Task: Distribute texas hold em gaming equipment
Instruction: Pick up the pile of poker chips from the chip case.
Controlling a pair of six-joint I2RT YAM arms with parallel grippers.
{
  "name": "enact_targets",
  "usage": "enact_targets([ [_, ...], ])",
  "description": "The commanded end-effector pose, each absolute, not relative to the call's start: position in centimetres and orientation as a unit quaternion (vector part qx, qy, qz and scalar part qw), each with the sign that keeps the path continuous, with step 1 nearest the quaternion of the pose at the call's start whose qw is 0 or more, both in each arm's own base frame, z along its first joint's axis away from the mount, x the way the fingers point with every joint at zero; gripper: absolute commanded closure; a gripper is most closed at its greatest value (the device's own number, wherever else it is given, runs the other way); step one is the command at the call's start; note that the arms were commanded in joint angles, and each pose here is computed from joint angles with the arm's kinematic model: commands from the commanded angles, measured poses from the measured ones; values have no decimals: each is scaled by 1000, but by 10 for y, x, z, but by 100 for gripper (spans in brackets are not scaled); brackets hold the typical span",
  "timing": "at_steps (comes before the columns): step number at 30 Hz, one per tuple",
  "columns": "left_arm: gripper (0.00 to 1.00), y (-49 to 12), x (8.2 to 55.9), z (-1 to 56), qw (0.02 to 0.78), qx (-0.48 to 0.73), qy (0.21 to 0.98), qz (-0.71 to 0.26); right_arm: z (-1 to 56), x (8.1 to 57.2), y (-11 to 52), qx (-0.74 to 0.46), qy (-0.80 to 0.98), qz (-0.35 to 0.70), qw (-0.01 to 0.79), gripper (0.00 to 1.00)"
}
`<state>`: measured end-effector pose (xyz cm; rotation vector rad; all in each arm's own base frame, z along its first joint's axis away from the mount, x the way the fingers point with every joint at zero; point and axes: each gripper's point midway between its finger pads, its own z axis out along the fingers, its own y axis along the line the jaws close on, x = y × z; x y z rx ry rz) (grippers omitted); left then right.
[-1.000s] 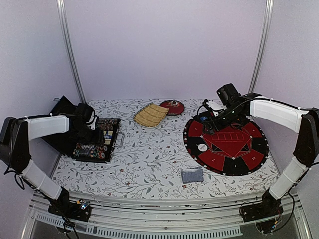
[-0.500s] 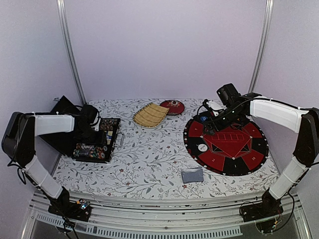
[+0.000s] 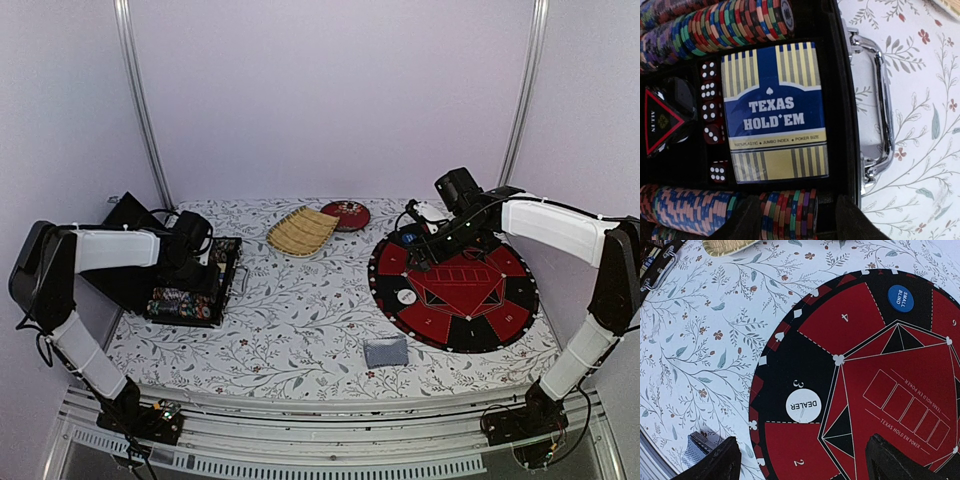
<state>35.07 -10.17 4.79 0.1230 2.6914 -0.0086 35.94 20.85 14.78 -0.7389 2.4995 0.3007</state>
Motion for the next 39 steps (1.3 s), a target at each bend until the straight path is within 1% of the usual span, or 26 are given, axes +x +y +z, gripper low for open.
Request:
enact_targets([
  [1,46,-101,322,39,169,52,984,8,139,353,213,-284,921,117,240,12],
  [5,46,-94,326,39,169,53,984,32,138,352,213,-285,921,120,237,12],
  [15,46,-111,333,52,192,81,977,40,134,350,215,-288,921,124,231,12],
  [19,45,-105,336,61,204,76,974,55,132,349,216,-290,921,126,228,12],
  [22,42,-99,335,62,203,74,974,69,131,348,217,-292,921,126,225,12],
  [26,35,-98,332,54,187,76,977,65,129,347,217,-294,921,126,223,12],
  [27,35,-97,332,53,185,73,978,66,129,347,217,-294,921,125,223,12],
  [33,37,-95,336,57,193,68,977,66,126,346,218,-296,921,126,219,12],
  [39,36,-89,335,61,193,65,976,81,124,343,220,-299,921,129,214,12],
])
